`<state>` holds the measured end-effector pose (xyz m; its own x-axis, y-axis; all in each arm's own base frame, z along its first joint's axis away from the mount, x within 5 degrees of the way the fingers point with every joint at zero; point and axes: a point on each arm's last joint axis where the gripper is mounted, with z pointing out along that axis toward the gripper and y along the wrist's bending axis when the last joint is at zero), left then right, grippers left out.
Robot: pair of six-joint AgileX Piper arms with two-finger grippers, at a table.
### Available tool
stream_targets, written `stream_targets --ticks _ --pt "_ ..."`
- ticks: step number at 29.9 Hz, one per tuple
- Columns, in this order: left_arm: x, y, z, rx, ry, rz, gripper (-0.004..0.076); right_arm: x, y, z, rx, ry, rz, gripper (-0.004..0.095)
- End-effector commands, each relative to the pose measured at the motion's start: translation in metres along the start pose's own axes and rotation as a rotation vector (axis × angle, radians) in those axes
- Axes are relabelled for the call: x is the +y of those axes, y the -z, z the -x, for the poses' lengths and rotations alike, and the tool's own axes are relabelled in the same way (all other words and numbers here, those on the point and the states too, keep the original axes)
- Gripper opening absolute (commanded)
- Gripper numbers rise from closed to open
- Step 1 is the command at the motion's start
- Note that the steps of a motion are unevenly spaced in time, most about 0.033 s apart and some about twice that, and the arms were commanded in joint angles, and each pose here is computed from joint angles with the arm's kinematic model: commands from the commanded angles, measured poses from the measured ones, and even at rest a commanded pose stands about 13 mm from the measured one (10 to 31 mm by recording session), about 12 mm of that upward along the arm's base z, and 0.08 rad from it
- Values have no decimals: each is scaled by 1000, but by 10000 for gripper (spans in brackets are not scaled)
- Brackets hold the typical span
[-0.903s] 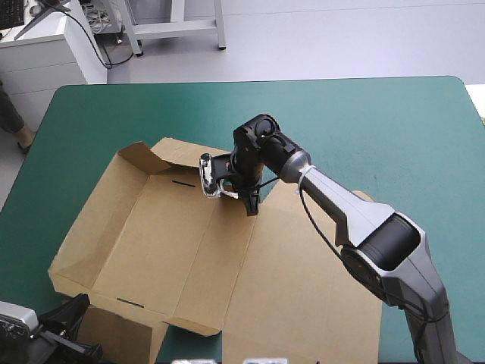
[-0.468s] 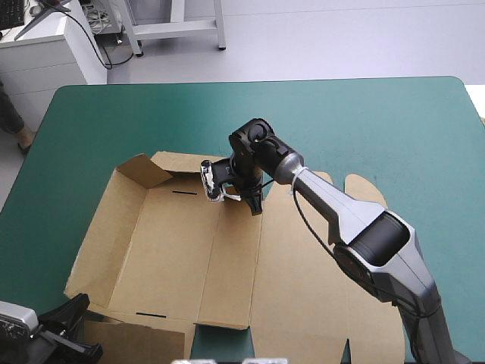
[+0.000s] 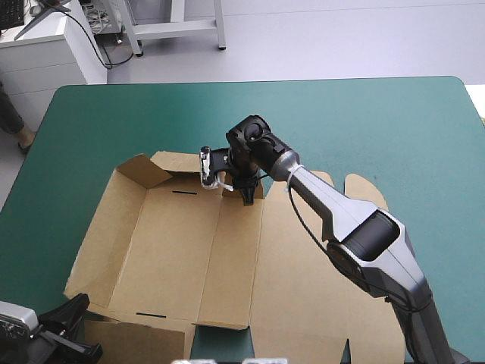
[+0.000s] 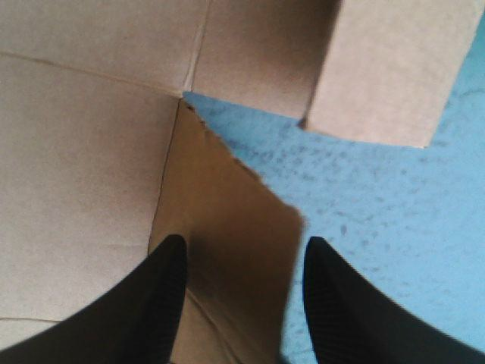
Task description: Fold the box
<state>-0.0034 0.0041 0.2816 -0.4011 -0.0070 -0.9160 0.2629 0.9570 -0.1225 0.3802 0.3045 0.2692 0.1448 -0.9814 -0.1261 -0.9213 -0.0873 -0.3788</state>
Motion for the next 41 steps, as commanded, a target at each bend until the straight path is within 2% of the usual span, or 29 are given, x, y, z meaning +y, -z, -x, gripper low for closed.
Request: stream_targets --ticks 1,3,8,11,14,16,19,23,28,35,41 --pt "-2 3 13 -82 5 -10 -8 -16 65 -2 -57 -80 -123 505" --pt "-2 3 13 -82 5 -10 -8 -20 82 -2 -89 -178 -164 505" --pt "-2 3 13 -82 5 -10 -8 -21 129 -7 -157 -308 -240 502" --pt "-2 3 13 -82 5 -10 -8 -18 164 -14 -206 -413 -290 459" --pt "-2 3 12 -80 5 -10 -8 -10 207 -24 -284 -523 -341 350" --pt "-2 3 12 -80 5 -10 -8 -5 231 -30 -328 -583 -368 228" --pt "-2 3 12 -80 5 -10 -8 7 272 -43 -403 -672 -418 -11" --pt "-2 3 12 -80 5 -10 -8 28 321 -65 -484 -780 -484 -15" --pt "-2 3 12 -80 5 -10 -8 68 344 -96 -467 -858 -490 -15" --pt "-2 3 13 -83 5 -11 -8 151 331 -146 -396 -977 -407 -15" --pt "-2 3 13 -83 6 -12 -7 220 300 -182 -441 -1073 -374 -15"
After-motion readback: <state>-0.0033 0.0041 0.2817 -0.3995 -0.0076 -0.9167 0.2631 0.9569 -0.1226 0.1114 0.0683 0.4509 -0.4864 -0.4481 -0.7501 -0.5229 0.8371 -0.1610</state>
